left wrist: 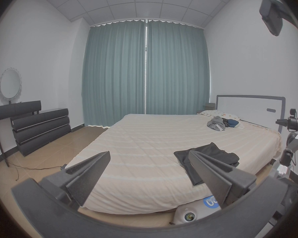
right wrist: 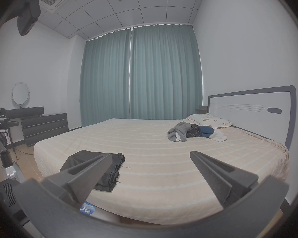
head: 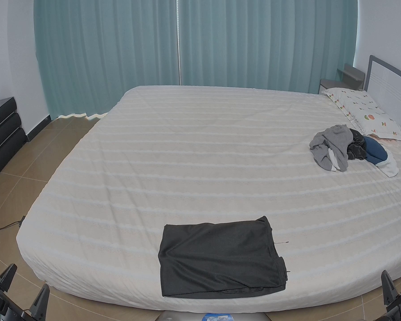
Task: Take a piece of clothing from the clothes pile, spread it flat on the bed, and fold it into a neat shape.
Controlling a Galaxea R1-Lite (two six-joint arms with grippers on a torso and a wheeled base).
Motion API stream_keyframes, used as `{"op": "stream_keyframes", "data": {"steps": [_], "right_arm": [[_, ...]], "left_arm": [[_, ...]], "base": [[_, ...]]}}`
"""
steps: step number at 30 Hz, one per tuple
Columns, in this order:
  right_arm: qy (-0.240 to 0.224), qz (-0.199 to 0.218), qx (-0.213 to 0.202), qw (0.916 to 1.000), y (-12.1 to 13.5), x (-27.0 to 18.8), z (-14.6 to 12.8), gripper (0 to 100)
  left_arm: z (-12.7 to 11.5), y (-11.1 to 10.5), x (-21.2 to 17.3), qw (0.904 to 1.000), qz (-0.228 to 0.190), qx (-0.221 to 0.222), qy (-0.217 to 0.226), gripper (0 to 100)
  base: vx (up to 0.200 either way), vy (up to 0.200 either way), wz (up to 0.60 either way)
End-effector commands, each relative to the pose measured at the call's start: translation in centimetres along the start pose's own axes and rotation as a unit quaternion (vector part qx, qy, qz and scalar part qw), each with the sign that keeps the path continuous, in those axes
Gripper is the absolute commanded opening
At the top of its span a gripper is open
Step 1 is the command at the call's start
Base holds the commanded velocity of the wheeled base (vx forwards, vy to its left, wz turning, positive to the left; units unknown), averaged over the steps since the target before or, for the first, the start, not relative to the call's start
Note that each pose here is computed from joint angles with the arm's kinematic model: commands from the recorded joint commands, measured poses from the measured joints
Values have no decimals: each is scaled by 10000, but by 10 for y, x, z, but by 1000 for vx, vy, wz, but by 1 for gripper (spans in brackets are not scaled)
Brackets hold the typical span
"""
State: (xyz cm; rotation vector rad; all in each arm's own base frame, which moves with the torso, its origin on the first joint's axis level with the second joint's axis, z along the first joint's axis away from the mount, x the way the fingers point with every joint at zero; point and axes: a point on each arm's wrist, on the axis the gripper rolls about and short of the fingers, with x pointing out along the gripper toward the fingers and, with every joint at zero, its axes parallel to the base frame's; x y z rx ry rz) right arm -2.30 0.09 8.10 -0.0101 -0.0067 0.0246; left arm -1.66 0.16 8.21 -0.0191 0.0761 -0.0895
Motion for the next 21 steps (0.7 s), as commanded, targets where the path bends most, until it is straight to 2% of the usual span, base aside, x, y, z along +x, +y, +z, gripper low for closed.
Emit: {"op": "stream_keyframes", "data": {"steps": [1, 21], "right_arm": [[33, 0, 5, 10000, 0, 0, -5, 100], [33, -8, 5, 10000, 0, 1, -5, 100]], "left_arm": [[-4, 0, 1, 10000, 17, -31, 92, 100], [-4, 0, 2, 9999, -6, 30, 100, 100]], "base": [[0, 0, 0], [0, 0, 0]]}}
